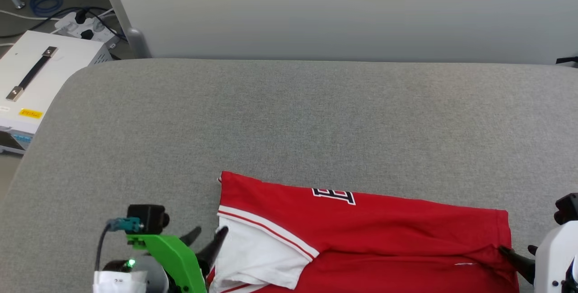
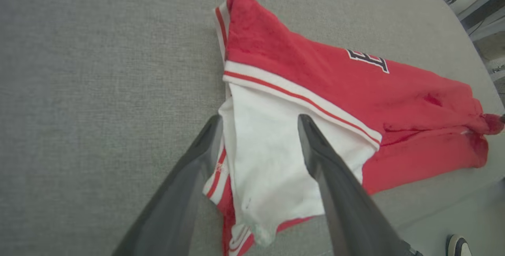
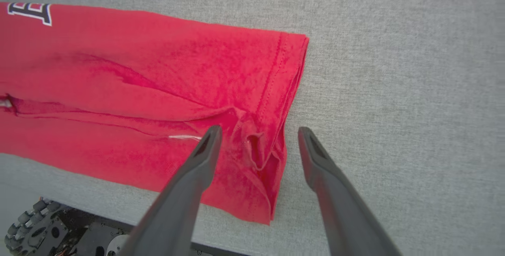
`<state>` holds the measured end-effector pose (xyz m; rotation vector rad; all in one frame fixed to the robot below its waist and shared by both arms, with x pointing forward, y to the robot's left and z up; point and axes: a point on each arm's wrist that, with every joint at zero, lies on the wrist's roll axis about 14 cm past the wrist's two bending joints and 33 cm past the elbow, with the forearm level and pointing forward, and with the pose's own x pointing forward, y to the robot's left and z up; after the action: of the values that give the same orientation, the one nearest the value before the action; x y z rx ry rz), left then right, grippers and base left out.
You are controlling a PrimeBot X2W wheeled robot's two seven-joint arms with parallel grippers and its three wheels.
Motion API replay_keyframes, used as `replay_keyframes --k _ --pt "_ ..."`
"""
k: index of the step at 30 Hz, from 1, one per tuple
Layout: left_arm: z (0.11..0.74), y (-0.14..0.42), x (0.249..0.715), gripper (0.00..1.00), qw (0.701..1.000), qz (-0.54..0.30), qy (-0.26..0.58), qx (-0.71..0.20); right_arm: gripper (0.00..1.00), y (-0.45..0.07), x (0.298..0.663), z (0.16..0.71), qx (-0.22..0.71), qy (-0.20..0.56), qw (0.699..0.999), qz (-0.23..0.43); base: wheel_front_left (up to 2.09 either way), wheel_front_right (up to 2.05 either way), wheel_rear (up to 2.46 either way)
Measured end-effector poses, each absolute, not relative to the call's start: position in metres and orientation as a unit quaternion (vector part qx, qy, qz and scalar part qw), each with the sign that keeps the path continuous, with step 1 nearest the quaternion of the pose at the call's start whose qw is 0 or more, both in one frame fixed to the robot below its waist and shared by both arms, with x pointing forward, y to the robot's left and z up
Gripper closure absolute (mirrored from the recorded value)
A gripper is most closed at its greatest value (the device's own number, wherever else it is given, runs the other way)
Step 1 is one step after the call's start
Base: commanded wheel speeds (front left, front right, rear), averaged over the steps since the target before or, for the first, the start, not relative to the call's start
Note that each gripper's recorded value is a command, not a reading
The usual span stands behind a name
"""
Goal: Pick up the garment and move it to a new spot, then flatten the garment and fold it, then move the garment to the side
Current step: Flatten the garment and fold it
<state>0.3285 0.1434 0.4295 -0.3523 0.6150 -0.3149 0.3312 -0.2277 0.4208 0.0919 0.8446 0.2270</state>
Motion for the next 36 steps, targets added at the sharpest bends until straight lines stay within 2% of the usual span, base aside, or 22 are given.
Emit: replay_keyframes --k 6,12,20,29,36 --pt "0.482 0.157 0.359 0.0 0.963 -0.122 0.146 -0.189 0.0 -0.23 0.331 0.427 0.085 0.402 0.908 0.077 0.0 0.0 0.0" --pt "0.492 0.166 0.367 0.0 0.977 -0.105 0.081 -0.165 0.0 -0.227 0.33 0.414 0.152 0.405 0.9 0.043 0.0 0.0 0.0" --pt "0.476 0.186 0.372 0.0 0.984 -0.069 0.079 -0.147 0.0 -0.233 0.331 0.386 0.175 0.428 0.887 0.003 0.0 0.0 0.0" --pt "0.463 0.196 0.37 0.0 0.984 -0.048 0.089 -0.149 0.0 -0.232 0.339 0.373 0.184 0.43 0.884 -0.005 0.0 0.0 0.0" --pt "0.453 0.196 0.372 0.0 0.982 -0.046 0.102 -0.151 0.0 -0.222 0.338 0.36 0.175 0.455 0.873 0.013 0.0 0.0 0.0"
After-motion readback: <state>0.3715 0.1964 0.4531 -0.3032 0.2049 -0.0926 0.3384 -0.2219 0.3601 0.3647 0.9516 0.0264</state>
